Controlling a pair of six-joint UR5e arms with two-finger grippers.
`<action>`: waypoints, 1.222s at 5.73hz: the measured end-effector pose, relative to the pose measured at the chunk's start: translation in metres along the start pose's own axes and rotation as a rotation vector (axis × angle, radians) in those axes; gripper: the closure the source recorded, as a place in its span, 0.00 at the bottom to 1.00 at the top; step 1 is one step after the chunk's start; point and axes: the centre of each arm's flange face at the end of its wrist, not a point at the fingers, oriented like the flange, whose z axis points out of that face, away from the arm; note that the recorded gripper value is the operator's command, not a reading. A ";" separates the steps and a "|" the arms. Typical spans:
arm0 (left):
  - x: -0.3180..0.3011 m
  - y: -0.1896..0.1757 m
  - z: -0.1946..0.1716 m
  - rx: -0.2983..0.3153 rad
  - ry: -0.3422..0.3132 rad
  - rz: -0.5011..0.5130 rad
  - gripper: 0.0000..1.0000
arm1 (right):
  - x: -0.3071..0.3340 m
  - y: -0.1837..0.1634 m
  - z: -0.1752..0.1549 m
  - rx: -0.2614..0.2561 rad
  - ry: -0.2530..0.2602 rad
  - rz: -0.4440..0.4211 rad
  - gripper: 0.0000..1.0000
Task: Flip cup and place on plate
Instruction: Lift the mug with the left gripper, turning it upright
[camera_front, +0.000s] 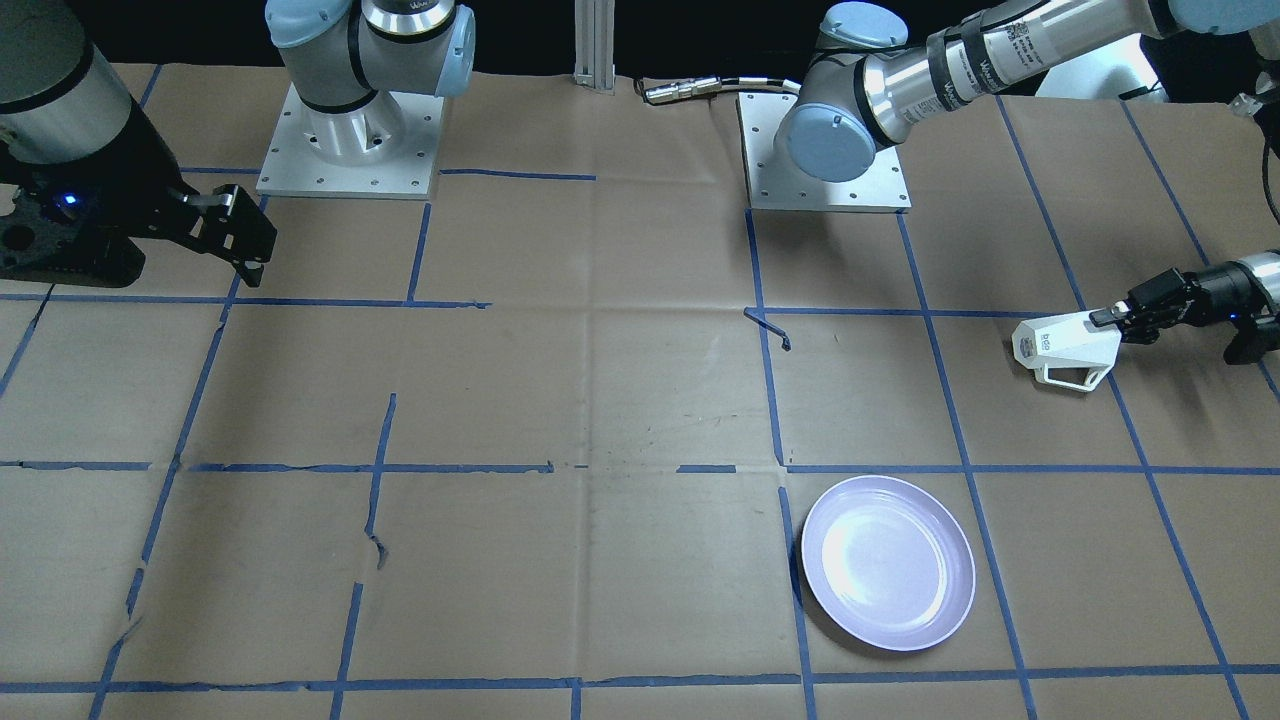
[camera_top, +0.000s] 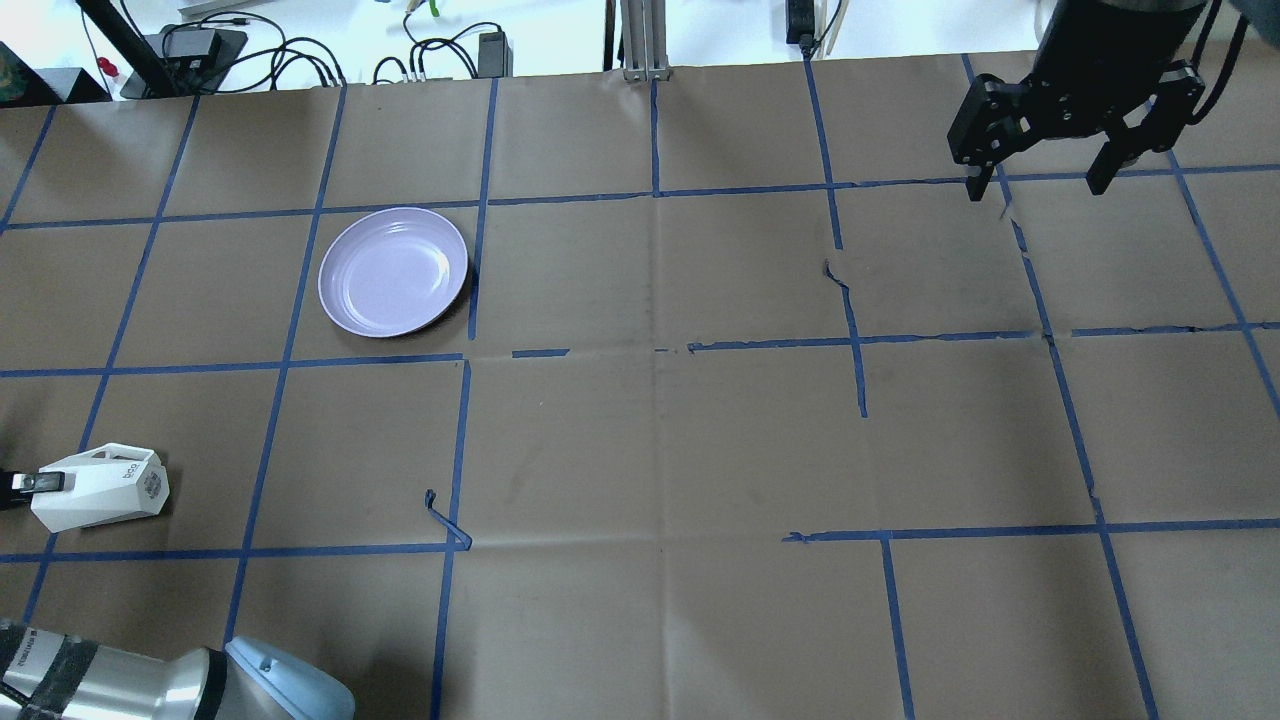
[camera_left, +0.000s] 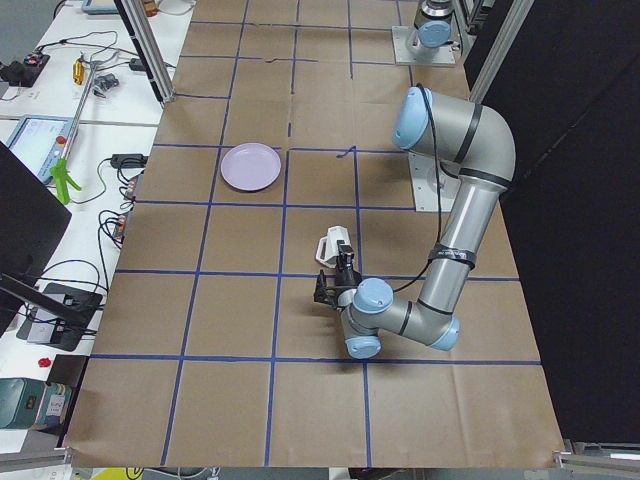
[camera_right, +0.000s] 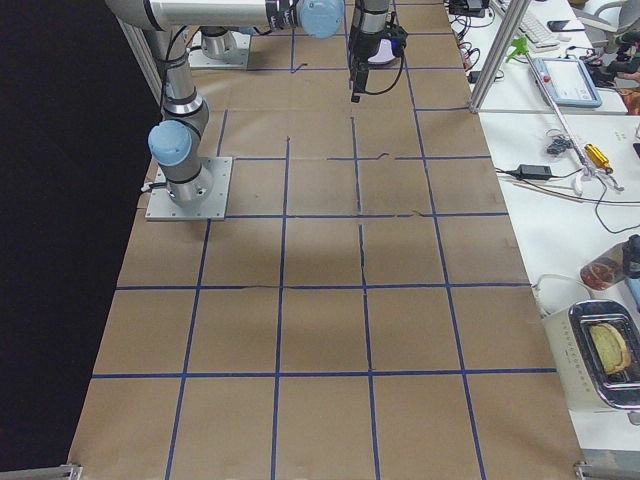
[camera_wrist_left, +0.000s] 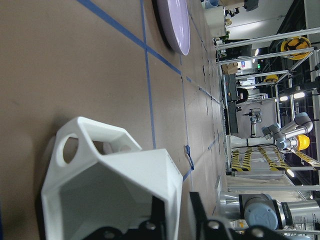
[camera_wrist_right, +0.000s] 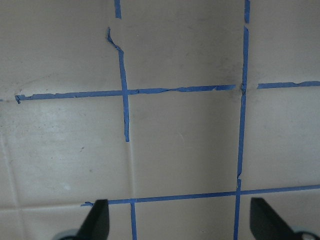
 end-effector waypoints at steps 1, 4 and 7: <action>0.006 -0.001 -0.002 0.003 0.001 -0.004 1.00 | 0.000 0.000 0.000 0.000 0.000 0.000 0.00; 0.092 -0.009 -0.018 0.024 0.036 -0.069 1.00 | 0.000 0.000 0.000 0.000 0.000 0.000 0.00; 0.217 -0.030 -0.028 0.032 -0.118 -0.148 1.00 | 0.000 0.000 0.000 0.000 0.000 0.000 0.00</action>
